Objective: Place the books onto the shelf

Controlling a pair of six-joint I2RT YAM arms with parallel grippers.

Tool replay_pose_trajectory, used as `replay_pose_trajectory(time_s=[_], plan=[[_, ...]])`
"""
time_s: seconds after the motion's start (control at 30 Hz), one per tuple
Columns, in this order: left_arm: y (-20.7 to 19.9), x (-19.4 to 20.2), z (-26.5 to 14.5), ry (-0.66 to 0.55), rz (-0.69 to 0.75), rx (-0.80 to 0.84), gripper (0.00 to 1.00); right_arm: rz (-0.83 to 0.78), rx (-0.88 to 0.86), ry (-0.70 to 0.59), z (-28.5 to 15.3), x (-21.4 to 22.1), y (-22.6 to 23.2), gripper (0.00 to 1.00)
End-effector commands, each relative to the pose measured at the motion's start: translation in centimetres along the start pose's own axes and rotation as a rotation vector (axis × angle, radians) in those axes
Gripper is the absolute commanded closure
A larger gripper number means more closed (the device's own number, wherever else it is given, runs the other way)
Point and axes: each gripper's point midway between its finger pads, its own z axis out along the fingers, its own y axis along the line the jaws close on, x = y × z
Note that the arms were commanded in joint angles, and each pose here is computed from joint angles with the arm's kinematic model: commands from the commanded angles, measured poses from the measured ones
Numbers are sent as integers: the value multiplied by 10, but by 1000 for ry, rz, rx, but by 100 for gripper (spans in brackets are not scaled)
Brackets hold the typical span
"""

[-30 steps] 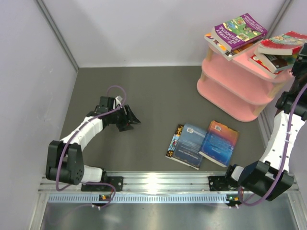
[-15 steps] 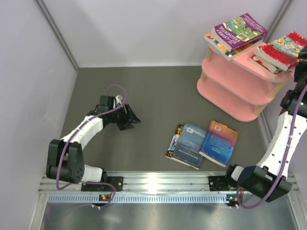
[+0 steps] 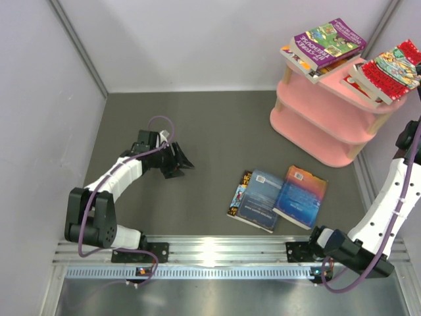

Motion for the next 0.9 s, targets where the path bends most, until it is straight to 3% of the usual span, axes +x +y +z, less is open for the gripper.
replay_pose_trajectory(time_s=[0.0, 0.1, 0.2, 0.33, 0.37, 0.5, 0.6, 0.7, 0.87], plan=[[-17, -13, -3, -33, 65, 48, 35, -70, -185, 73, -21, 4, 36, 21], [-19, -10, 1, -27, 87, 40, 35, -87, -389, 281, -49, 57, 73, 21], [-30, 1, 11, 9, 135, 44, 33, -182, -376, 516, -90, 138, 64, 17], [-57, 19, 29, 64, 234, 54, 30, -216, -253, 805, -152, 229, 2, 15], [-67, 20, 30, 71, 257, 56, 30, -265, -141, 914, -169, 262, -38, 14], [-84, 39, 47, 133, 331, 51, 30, -446, 23, 1217, -232, 324, -109, 8], [-81, 43, 53, 148, 306, 46, 30, -526, 91, 1353, -257, 355, -141, 0], [-78, 44, 53, 147, 293, 36, 31, -622, 170, 1500, -277, 385, -163, 0], [-75, 48, 46, 134, 289, 35, 31, -823, 326, 1572, -293, 406, -205, 0]])
